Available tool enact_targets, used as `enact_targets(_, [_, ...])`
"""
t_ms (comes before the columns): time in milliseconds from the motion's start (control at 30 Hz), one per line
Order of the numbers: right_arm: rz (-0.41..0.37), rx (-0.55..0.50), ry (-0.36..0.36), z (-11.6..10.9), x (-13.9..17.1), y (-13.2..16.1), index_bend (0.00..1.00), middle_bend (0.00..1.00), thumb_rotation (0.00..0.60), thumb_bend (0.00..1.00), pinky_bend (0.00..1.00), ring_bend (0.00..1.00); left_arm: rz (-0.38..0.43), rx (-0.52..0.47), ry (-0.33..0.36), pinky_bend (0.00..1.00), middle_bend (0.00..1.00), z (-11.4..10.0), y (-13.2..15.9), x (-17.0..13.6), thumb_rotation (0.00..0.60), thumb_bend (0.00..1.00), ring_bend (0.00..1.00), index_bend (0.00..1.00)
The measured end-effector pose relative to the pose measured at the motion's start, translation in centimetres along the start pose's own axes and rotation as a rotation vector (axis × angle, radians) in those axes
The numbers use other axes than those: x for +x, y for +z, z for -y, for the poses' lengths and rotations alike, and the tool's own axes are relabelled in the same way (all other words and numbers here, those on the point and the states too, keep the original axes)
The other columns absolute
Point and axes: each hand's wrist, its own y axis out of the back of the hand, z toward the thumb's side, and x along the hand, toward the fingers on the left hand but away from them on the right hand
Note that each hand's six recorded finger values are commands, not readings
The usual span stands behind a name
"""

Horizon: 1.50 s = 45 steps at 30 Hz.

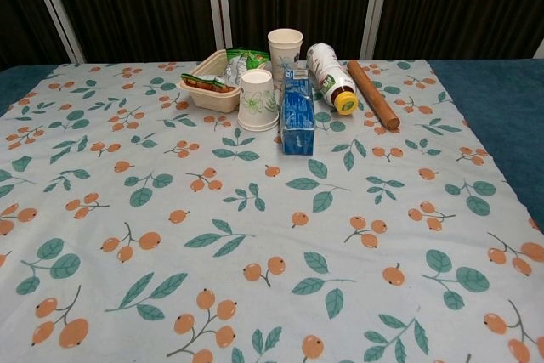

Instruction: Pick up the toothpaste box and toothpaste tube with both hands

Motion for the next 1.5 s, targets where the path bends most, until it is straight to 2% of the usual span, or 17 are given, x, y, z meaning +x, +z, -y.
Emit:
enact_targets(133, [0.004, 0.002, 0.002, -0.2, 0.0, 0.5, 0.28, 0.45, 0.6, 0.41, 0.38, 0.34, 0.017, -0.033, 0.0, 0.22, 0.03, 0.5, 0.3, -1.5, 0.6, 0.0, 0.12, 0.0])
enact_targets(200, [0.018, 0.009, 0.01, -0.1, 0.2, 0.2, 0.27, 0.44, 0.6, 0.41, 0.38, 0.33, 0.025, -0.031, -0.007, 0.22, 0.03, 0.8, 0.4, -1.8, 0.6, 0.0, 0.12, 0.0])
enact_targets(300, [0.029, 0.018, 0.024, 0.2, 0.4, -0.1, 0.3, 0.44, 0.6, 0.41, 0.39, 0.37, 0.022, -0.042, -0.029, 0.22, 0.02, 1.3, 0.5, -2.0, 0.6, 0.0, 0.12, 0.0])
enact_targets(433, [0.04, 0.036, 0.029, 0.3, 0.6, -0.6, 0.43, 0.55, 0.6, 0.45, 0.5, 0.5, 0.008, -0.054, -0.034, 0.22, 0.02, 1.4, 0.3, -2.1, 0.6, 0.0, 0.12, 0.0])
enact_targets(467, [0.038, 0.035, 0.024, 0.3, 0.6, -0.6, 0.43, 0.56, 0.6, 0.46, 0.51, 0.51, 0.007, -0.055, -0.035, 0.22, 0.02, 1.4, 0.3, -2.1, 0.6, 0.0, 0.12, 0.0])
enact_targets(733, [0.05, 0.04, 0.004, 0.0, 0.4, -0.9, 0.43, 0.56, 0.6, 0.46, 0.51, 0.51, -0.004, -0.061, -0.053, 0.22, 0.02, 1.7, 0.3, -2.1, 0.6, 0.0, 0.12, 0.0])
enact_targets(833, [0.062, 0.078, 0.013, 0.0, 0.5, -1.2, 0.43, 0.56, 0.6, 0.46, 0.51, 0.51, -0.006, -0.06, -0.058, 0.22, 0.02, 1.8, 0.3, -2.1, 0.6, 0.0, 0.12, 0.0])
enact_targets(1000, [0.124, 0.277, 0.059, 0.1, 1.0, -3.3, 0.43, 0.56, 0.6, 0.46, 0.51, 0.51, -0.006, -0.061, -0.062, 0.22, 0.02, 1.8, 0.3, -2.1, 0.6, 0.0, 0.12, 0.0])
enact_targets(1167, [0.219, 0.599, 0.151, 0.4, 2.7, -7.1, 0.43, 0.56, 0.6, 0.46, 0.51, 0.51, -0.007, -0.067, -0.064, 0.22, 0.03, 1.8, 0.2, -2.1, 0.6, 0.0, 0.12, 0.0])
enact_targets(1300, [0.301, 0.842, 0.263, 0.9, 5.2, -11.4, 0.43, 0.56, 0.6, 0.46, 0.51, 0.51, -0.009, -0.071, -0.064, 0.22, 0.03, 1.8, 0.1, -2.1, 0.6, 0.0, 0.12, 0.0])
enact_targets(1500, [0.397, 1.019, 0.412, 2.0, 9.5, -17.7, 0.43, 0.56, 0.6, 0.46, 0.51, 0.51, -0.013, -0.078, -0.067, 0.22, 0.03, 1.9, 0.0, -2.0, 0.6, 0.0, 0.12, 0.0])
